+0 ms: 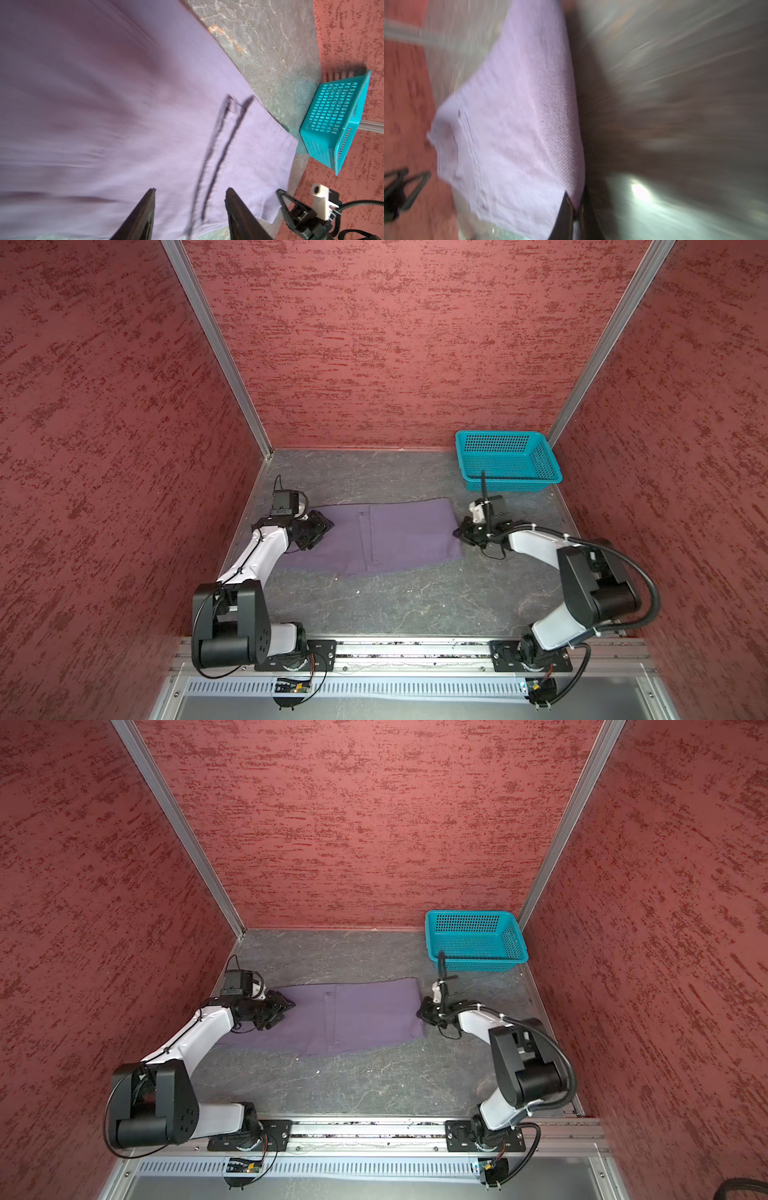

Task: Fold and stack the trousers
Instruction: Fold the trousers at the center of the table.

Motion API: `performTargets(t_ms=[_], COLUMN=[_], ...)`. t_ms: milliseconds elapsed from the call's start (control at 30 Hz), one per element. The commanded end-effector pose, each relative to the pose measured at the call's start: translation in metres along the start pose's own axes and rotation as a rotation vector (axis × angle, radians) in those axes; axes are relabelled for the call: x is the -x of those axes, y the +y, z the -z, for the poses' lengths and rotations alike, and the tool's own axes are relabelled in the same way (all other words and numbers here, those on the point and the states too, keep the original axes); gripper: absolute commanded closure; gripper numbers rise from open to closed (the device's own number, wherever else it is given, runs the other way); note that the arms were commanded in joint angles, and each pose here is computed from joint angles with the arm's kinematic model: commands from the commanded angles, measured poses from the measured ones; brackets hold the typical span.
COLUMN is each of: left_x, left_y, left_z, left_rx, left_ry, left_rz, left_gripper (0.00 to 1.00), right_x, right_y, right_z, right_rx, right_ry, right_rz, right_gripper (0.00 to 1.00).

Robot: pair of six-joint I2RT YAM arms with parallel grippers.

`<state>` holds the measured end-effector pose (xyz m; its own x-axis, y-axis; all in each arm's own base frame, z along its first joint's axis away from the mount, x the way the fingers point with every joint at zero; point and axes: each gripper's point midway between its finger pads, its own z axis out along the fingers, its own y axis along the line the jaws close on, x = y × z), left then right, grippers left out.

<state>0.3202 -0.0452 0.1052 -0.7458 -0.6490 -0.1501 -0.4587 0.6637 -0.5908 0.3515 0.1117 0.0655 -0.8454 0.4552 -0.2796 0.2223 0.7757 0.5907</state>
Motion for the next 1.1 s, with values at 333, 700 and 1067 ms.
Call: performTargets(t_ms=[333,700,1067], left_x=[-0.004,-0.006,-0.017], left_y=[0.002,0.010,0.015], left_z=[-0.005,-0.036,-0.063], left_rx=[-0.032,0.004,0.064], left_ry=[0.009,0.021,0.060], left_rz=[-0.005,-0.027,-0.070], left_gripper=[0.45,0.46,0.48], right_x=[0.086,0.081,0.033], right_y=[-0.036,0.082,0.190], right_z=[0.159,0.142,0.094], right_rx=[-0.255,-0.093,0.050], right_ry=[-0.381,-0.330,-0.220], right_rz=[-0.041,0.116,0.280], right_gripper=[1.00,1.00,1.00])
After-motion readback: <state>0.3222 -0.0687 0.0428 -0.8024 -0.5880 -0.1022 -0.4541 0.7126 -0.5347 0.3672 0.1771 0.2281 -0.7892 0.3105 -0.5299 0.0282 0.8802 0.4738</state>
